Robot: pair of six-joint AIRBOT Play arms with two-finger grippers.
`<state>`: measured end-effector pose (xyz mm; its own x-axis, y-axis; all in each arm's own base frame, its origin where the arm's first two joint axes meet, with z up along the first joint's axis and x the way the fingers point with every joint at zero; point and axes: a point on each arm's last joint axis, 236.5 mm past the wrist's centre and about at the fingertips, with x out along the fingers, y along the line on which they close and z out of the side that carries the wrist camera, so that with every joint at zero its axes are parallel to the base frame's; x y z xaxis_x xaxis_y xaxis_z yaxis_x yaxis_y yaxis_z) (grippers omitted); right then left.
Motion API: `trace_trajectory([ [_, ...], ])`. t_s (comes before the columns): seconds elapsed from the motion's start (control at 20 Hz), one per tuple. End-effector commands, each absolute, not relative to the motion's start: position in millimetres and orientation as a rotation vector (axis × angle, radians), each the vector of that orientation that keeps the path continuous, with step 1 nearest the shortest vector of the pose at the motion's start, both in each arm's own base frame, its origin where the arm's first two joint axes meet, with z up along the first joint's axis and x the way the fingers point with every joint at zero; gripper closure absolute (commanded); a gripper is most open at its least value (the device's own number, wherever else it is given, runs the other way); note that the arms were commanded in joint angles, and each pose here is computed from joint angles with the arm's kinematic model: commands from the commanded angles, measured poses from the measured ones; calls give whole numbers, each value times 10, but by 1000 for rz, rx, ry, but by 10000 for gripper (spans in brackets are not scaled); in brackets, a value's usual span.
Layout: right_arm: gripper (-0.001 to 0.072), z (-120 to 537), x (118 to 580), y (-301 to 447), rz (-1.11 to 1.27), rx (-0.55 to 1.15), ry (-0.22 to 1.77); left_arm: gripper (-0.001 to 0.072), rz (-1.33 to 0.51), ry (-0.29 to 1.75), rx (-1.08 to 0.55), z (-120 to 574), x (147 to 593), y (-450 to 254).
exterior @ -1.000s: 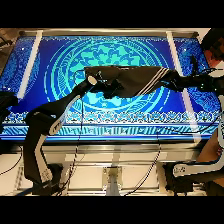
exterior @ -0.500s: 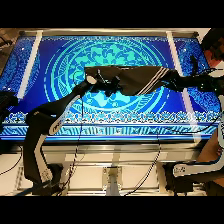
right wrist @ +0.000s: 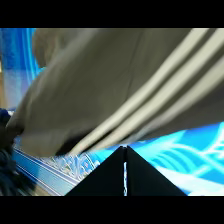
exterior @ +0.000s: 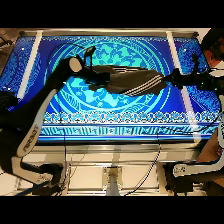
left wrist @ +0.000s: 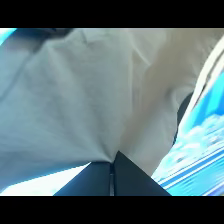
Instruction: Fold the clothes and pants, and hang the long-sleeved shirts on hangers.
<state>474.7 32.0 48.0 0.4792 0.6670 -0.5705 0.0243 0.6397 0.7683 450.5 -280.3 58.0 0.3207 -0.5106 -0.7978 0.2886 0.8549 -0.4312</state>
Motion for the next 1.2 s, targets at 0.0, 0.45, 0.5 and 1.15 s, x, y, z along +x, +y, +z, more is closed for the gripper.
trace_trajectory([
  [0.0,695,638,4848,330,457,827,959,705,-389,1166,37,789,4257,-2130],
  [0.45,695,877,4869,342,485,803,953,704,-9,1174,439,852,4372,-935],
  [0.5,695,855,4859,331,480,794,960,704,16,1169,466,853,4401,-868],
  [1.15,694,822,4780,361,497,781,994,321,167,1180,526,673,4558,-599],
])
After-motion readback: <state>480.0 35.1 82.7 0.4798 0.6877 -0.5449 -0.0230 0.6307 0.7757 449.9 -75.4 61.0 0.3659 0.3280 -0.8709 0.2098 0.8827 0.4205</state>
